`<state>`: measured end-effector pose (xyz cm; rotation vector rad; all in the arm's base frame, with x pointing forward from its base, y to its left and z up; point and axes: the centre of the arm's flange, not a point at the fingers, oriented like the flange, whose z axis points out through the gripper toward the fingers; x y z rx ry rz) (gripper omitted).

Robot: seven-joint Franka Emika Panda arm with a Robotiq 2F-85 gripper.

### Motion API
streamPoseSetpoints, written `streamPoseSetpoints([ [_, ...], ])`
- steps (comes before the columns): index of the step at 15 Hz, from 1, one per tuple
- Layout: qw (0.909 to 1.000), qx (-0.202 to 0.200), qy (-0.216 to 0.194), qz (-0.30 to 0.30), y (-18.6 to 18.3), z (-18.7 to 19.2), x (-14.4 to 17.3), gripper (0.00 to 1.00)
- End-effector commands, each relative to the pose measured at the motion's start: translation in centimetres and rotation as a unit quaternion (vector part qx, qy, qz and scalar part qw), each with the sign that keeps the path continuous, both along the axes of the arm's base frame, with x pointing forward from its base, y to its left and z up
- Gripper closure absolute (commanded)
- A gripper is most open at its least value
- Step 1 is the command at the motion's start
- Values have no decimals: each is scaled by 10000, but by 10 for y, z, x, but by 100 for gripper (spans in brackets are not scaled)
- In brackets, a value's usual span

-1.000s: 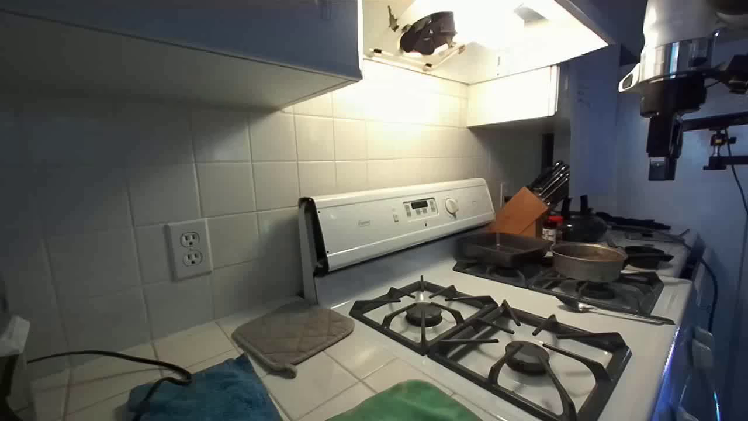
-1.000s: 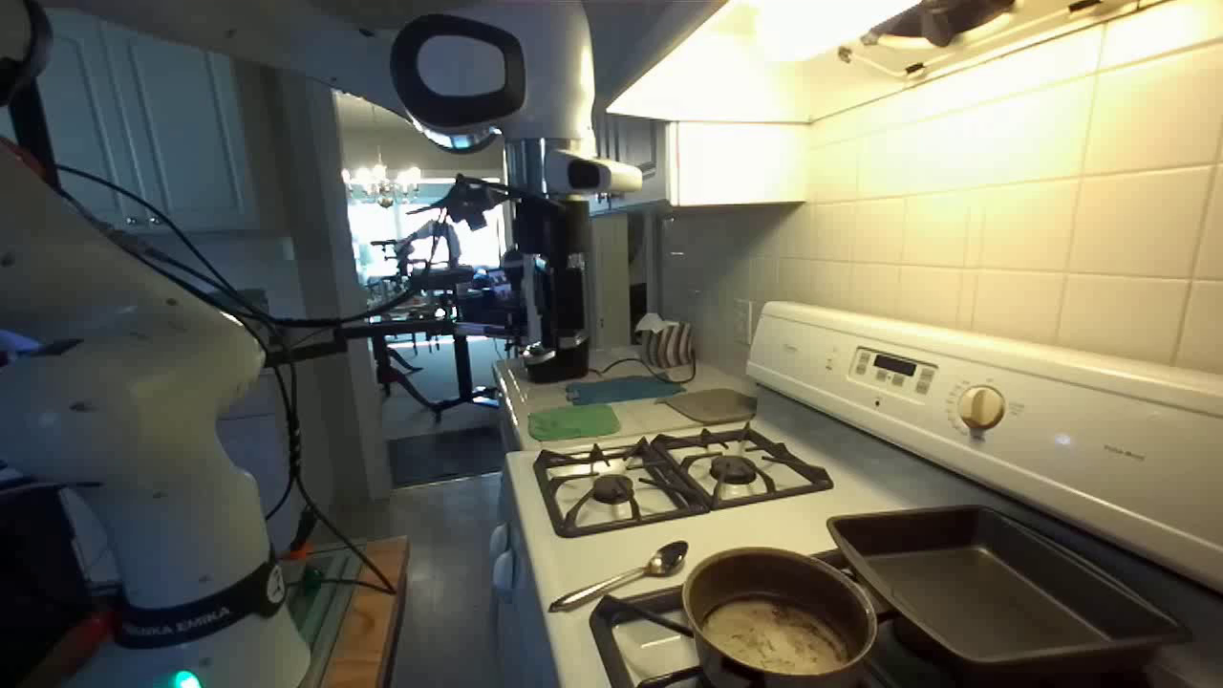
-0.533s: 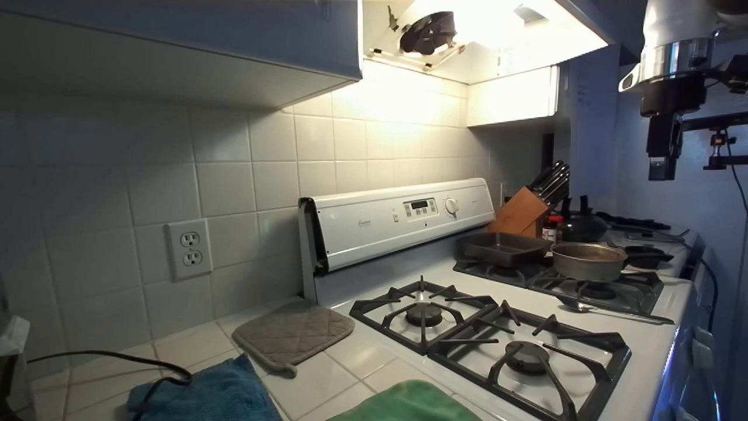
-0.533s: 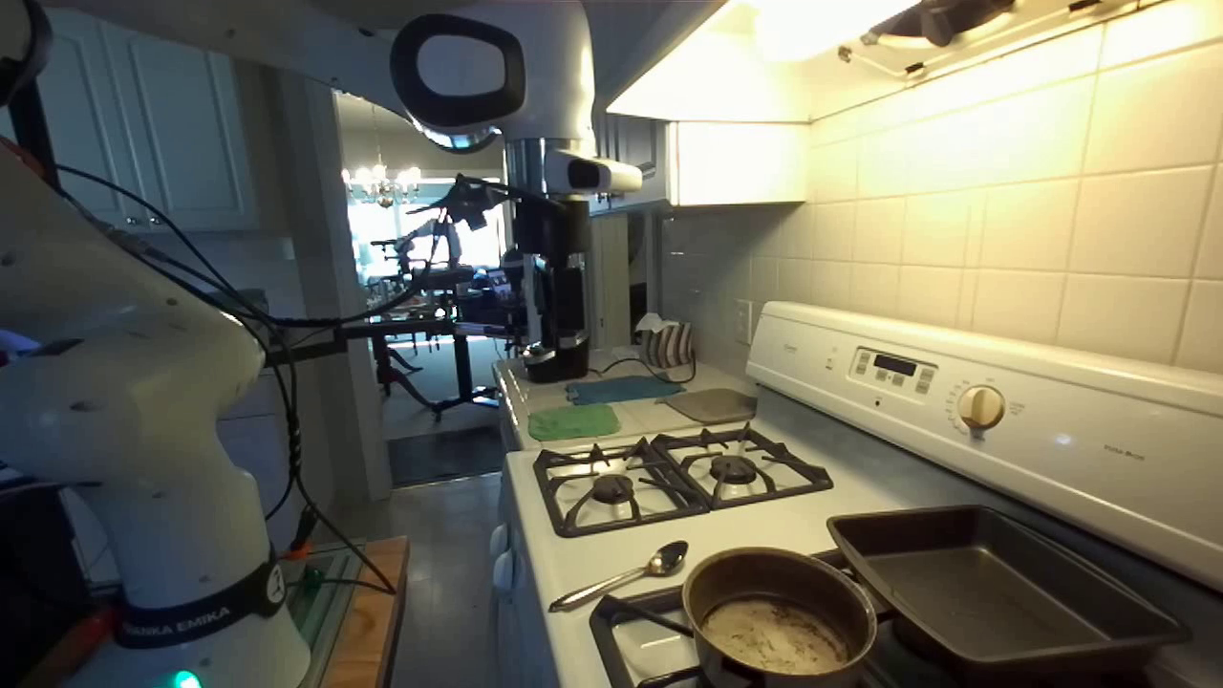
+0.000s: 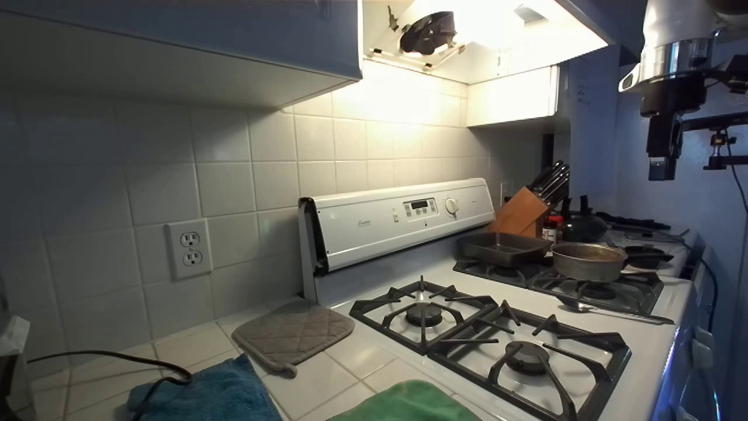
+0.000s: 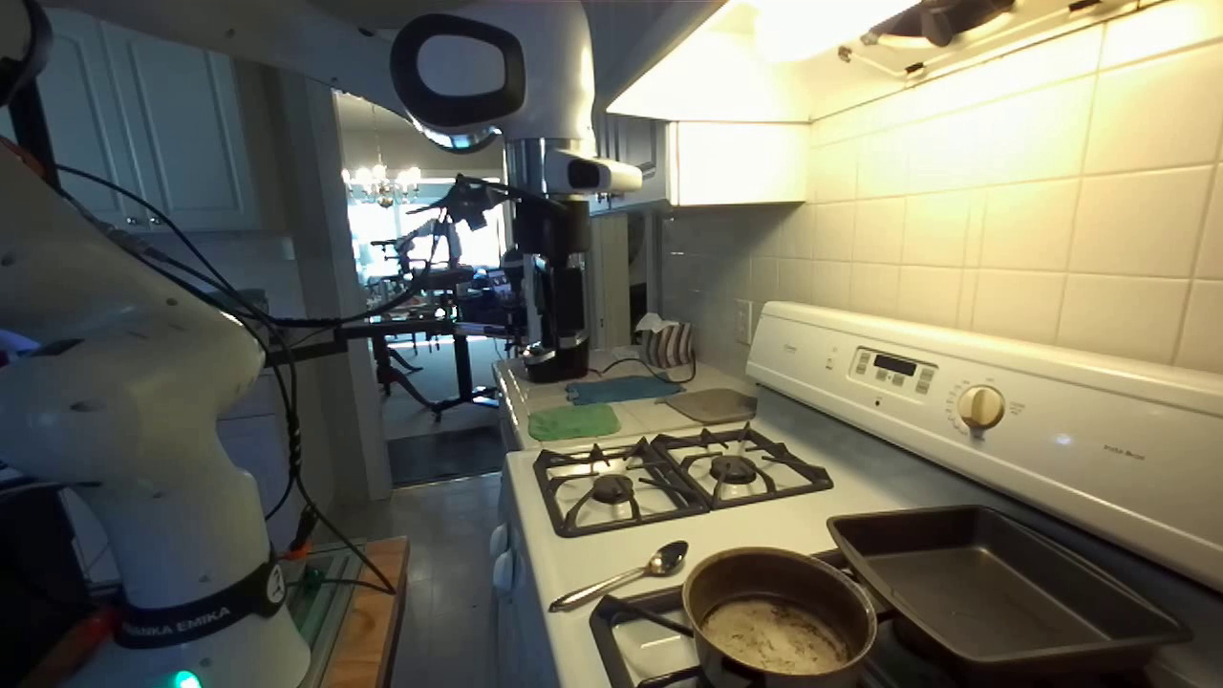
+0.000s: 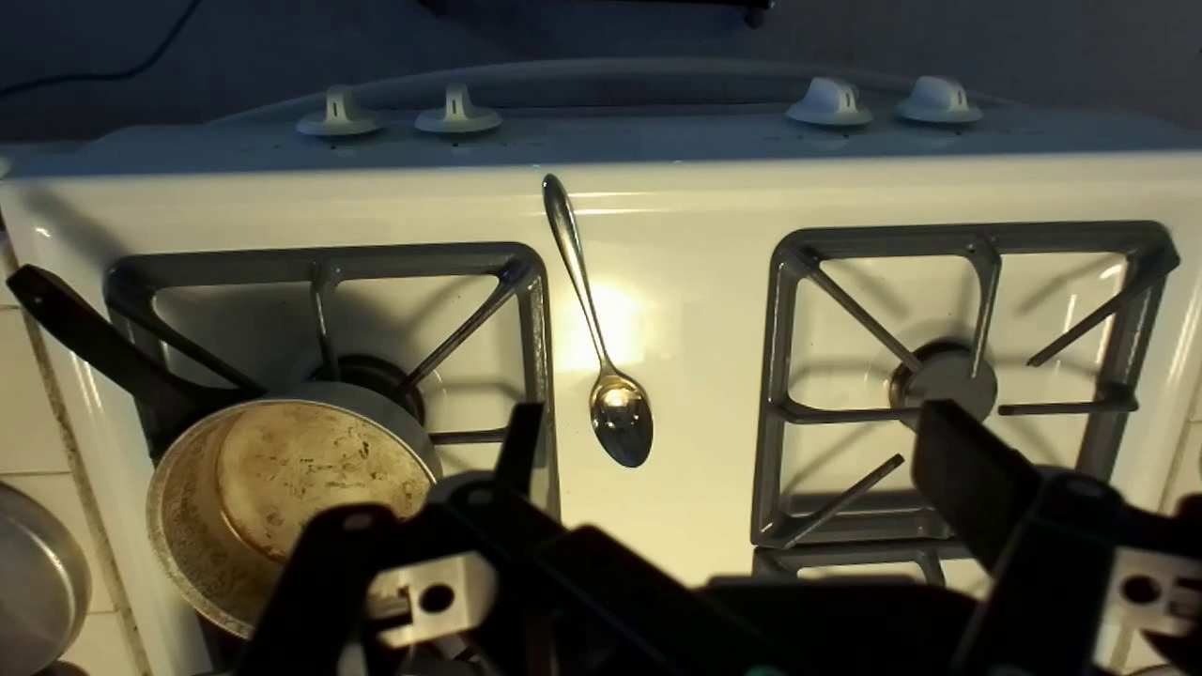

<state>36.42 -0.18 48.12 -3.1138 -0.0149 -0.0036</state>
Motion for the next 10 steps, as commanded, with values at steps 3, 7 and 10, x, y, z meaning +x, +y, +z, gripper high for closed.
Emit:
streamPoseSetpoints([
  [3,10000,0,0,0,0,0,0,0],
  [7,9969,-66,-477,-624,-32,-4,22,0],
  [10,9916,-90,-938,-888,-62,-7,37,0],
])
